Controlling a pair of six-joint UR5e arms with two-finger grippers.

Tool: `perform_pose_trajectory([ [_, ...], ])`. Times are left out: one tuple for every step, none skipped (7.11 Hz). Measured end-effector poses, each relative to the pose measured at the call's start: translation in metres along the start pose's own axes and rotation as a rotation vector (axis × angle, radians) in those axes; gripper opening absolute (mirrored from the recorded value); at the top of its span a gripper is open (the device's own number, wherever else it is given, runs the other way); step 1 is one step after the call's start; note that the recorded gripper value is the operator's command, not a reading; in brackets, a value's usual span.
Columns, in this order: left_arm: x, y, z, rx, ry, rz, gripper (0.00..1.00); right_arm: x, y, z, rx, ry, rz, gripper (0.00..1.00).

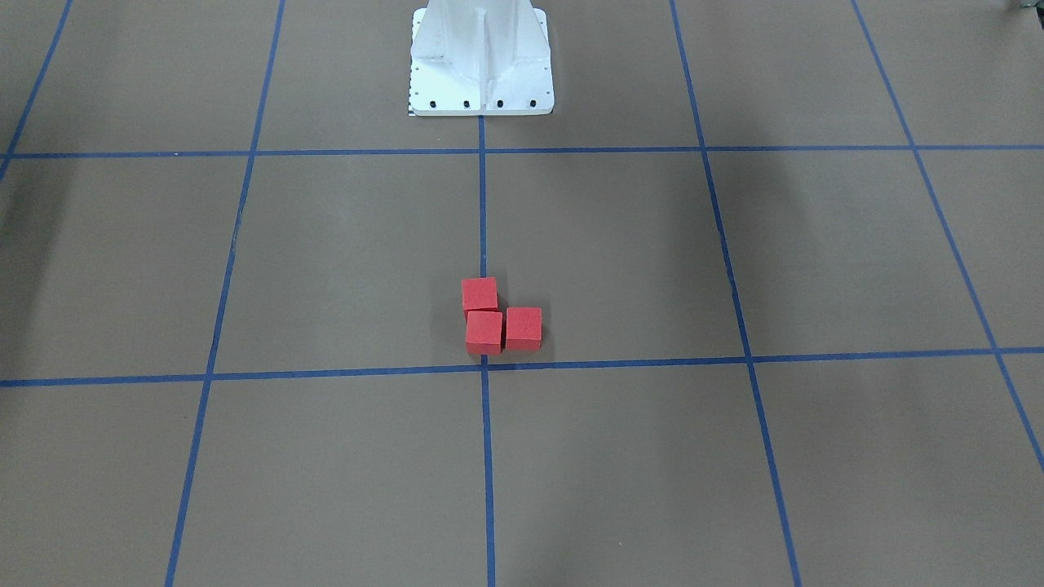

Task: Form red blocks into L shape at center

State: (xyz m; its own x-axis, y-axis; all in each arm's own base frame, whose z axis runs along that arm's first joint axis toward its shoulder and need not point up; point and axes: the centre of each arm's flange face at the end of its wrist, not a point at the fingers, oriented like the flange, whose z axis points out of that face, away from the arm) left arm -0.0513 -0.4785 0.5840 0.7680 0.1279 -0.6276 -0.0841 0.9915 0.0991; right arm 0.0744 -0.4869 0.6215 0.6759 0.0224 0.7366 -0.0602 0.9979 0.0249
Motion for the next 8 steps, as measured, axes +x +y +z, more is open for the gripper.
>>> perform_pose_trajectory([
  [-0.01, 0.01, 0.002, -0.003, 0.002, -0.02, 1.0, -0.001, 0.012, -0.006, -0.006, 0.001, 0.017, 0.99],
  [-0.017, 0.017, 0.004, -0.006, 0.003, -0.034, 1.0, -0.003, 0.017, -0.01, -0.014, 0.002, 0.03, 0.99],
  [-0.022, 0.024, 0.009, -0.013, 0.005, -0.03, 1.0, -0.003, 0.02, -0.01, -0.019, 0.002, 0.037, 0.99],
  [-0.026, 0.033, 0.015, -0.016, 0.006, -0.007, 1.0, -0.003, 0.021, -0.01, -0.021, 0.002, 0.041, 0.99],
  [-0.027, 0.036, 0.017, -0.012, 0.014, 0.014, 1.0, -0.003, 0.021, -0.011, -0.021, 0.001, 0.043, 0.99],
  [-0.025, 0.037, 0.017, -0.008, 0.028, 0.024, 1.0, -0.004, 0.021, -0.011, -0.019, 0.002, 0.046, 0.99],
  [-0.024, 0.038, 0.017, -0.006, 0.037, 0.027, 1.0, -0.004, 0.021, -0.011, -0.02, 0.002, 0.048, 0.99],
  [-0.024, 0.038, 0.018, -0.005, 0.041, 0.028, 1.0, -0.004, 0.021, -0.011, -0.02, 0.002, 0.05, 0.99],
])
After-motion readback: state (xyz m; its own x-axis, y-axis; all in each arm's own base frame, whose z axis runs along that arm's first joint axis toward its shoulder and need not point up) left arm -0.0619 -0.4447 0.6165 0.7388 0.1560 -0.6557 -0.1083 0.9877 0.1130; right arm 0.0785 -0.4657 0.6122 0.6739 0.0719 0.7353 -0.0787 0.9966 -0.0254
